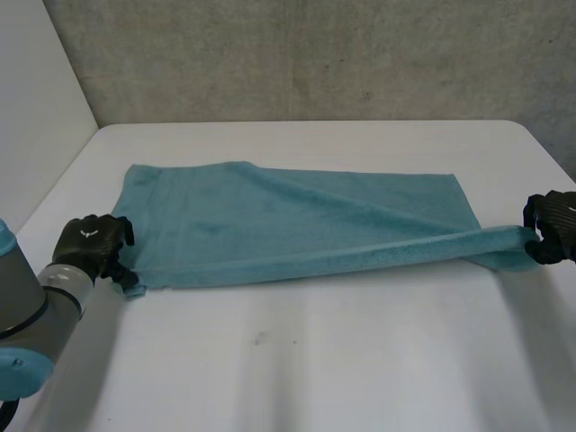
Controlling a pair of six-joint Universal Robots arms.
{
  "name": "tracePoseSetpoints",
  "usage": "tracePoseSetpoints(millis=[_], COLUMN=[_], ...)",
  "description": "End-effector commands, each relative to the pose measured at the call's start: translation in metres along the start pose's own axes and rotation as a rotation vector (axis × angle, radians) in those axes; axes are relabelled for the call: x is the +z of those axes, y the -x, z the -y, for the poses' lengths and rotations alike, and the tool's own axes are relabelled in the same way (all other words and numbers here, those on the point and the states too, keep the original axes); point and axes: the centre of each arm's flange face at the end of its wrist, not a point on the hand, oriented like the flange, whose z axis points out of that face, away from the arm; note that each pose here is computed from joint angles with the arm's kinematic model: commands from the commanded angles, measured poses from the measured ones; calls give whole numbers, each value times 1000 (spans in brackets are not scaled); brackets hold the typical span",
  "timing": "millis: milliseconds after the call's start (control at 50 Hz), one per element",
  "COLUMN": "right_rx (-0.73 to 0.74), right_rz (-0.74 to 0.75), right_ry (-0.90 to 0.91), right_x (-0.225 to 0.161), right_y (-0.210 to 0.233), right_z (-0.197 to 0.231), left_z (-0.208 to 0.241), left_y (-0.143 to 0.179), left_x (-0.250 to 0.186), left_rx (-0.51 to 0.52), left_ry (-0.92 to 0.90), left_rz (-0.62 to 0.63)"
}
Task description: Fold the laundry
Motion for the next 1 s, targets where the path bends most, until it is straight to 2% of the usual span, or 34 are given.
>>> tracePoseSetpoints(millis=[20,220,340,460,540,620,660,680,800,900,1000], right_rx=[32,40,26,-18,-93,-171,-223,-240,-377,-402,-351], right_rz=[-15,-13,-8,8,23,53,86,100,231,270,200], right_ry=[-28,-26,-27,-30,-7,57,121,144,334,369,297], right_x=[1,1,0,-14,-26,-36,-42,-45,-63,-54,-26], right_y=[-2,-1,-1,-3,-4,-1,2,3,15,17,7], right_z=[2,2,6,29,44,46,42,41,19,7,12], left_z=[-5,-14,1,64,86,91,91,81,56,32,36], left_y=[-3,-6,0,19,32,34,32,25,22,16,18], left_x=[-9,-11,-12,-46,-64,-73,-76,-81,-84,-67,-34], left_rx=[72,105,114,243,329,379,412,477,561,581,600], left_ry=[33,77,34,-153,-207,-211,-201,-143,2,89,31], left_rz=[-12,-28,-5,75,134,140,122,55,-45,-121,-99])
